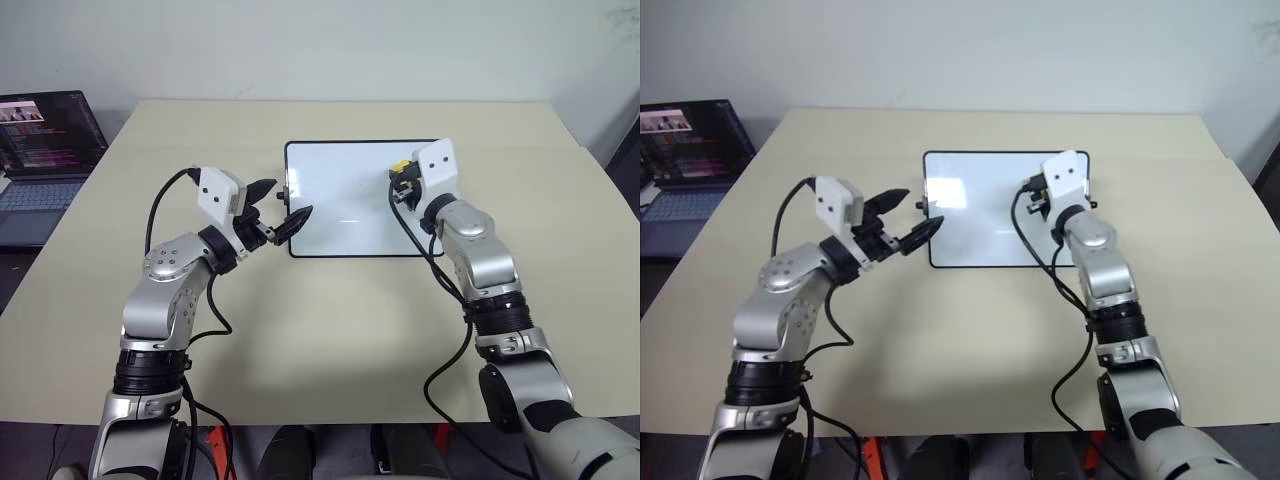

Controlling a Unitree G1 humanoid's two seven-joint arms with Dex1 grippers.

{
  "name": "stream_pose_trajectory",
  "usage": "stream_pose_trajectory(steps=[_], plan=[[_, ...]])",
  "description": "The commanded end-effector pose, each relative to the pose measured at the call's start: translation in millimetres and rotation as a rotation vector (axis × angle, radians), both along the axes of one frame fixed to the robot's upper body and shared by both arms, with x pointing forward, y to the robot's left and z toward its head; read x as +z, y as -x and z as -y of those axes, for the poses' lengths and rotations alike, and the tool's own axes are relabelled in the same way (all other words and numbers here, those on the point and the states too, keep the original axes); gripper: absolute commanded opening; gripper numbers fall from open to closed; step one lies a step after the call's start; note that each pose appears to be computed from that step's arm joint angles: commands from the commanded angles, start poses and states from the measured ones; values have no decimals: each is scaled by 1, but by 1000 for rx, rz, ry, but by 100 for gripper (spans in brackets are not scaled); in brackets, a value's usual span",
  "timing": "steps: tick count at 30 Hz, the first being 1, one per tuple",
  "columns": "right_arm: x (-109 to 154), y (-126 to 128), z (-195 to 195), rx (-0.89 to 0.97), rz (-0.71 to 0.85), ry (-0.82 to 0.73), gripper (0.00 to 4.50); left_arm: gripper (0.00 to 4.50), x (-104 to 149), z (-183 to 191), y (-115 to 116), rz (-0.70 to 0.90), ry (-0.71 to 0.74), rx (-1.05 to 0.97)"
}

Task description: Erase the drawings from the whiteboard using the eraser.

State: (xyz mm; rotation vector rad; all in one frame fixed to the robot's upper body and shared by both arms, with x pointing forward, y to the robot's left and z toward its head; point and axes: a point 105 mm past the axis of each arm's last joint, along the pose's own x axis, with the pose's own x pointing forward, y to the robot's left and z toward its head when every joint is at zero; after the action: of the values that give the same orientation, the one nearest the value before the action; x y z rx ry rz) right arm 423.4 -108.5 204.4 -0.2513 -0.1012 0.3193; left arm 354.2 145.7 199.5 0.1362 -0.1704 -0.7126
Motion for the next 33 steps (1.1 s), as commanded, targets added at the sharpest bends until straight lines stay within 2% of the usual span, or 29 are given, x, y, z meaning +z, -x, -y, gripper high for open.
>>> stream_pose_trajectory(steps=[1,8,18,33], plan=[[18,7,15,-32,40,-21,129,450,15,4,3,49,3,-22],[8,25,53,-130,-17,-13,129,450,12,14,9,23,18,-65],[-6,46,79,-226,-74,-18,129,450,7,20,18,-4,19,-99],[-36,72,114,-342,-183,-43,129,450,-15,42,56,-133,-3,-316]])
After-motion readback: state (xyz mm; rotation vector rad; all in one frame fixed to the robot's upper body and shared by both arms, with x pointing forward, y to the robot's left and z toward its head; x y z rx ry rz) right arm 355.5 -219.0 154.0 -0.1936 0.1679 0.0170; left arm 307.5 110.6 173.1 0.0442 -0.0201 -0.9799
